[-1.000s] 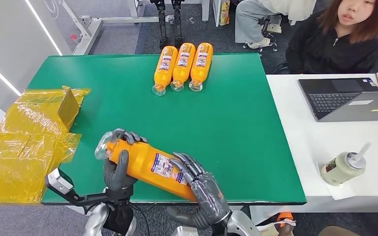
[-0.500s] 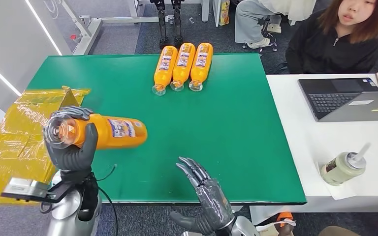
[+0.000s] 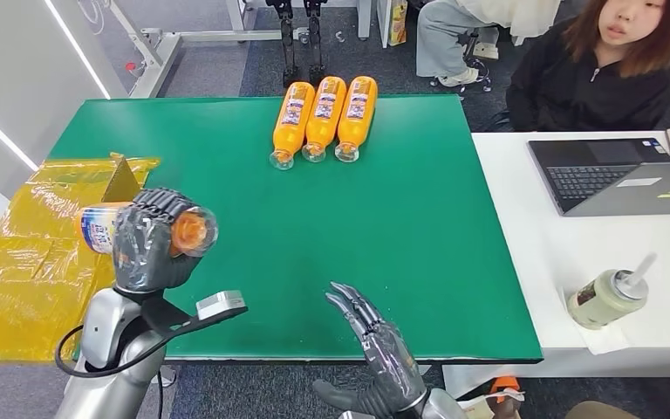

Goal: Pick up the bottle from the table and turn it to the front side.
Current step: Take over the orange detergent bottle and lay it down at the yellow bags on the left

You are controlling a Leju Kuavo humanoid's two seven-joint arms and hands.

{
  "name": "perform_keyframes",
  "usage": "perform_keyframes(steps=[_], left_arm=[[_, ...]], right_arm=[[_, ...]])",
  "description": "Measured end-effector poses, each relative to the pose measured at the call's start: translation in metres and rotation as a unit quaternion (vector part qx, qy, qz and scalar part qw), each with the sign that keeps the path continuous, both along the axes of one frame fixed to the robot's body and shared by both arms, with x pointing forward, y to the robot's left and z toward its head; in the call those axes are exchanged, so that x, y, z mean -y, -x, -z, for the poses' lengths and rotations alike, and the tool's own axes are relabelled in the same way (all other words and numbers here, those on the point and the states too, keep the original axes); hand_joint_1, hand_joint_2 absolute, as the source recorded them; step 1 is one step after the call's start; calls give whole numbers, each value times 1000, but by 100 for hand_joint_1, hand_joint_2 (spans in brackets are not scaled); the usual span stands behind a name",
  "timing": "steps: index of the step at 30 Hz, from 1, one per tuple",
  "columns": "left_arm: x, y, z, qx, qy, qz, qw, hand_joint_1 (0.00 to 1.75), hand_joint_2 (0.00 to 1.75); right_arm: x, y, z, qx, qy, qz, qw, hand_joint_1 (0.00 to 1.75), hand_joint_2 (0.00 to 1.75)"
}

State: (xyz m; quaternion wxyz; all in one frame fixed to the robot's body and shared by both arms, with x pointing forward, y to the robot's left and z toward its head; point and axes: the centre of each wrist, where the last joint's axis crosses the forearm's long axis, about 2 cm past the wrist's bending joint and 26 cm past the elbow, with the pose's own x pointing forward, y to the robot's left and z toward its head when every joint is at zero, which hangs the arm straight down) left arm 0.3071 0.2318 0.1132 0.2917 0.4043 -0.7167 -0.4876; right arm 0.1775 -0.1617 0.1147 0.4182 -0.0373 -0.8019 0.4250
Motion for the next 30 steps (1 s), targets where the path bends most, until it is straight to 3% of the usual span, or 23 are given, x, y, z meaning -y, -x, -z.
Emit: perform_keyframes(steps=[6,12,22,25,29,30], left_arm=[[-13,-13,42,-69,-113,-52,990,175,175],[-48,-14,84,-177,-214,-94,956,175,175],[-105,-16,97,-270,-309,-157,898,174,175],[-121,-14,98,-279,-325,-172,887,149,175],[-133,-12,98,-283,-336,-184,880,12,175],[-135,-12,98,-283,-338,-188,878,0,175]], right_arm=[[4,-1,0,-6,-10,-13,1000,0,175],[10,-4,1,-7,-12,-24,1000,0,175],[27,3,13,-19,-11,-36,999,0,175],[30,1,15,-21,-10,-39,999,0,175],[33,-3,17,-23,-7,-42,999,0,175],[34,-4,17,-22,-6,-43,999,0,175]])
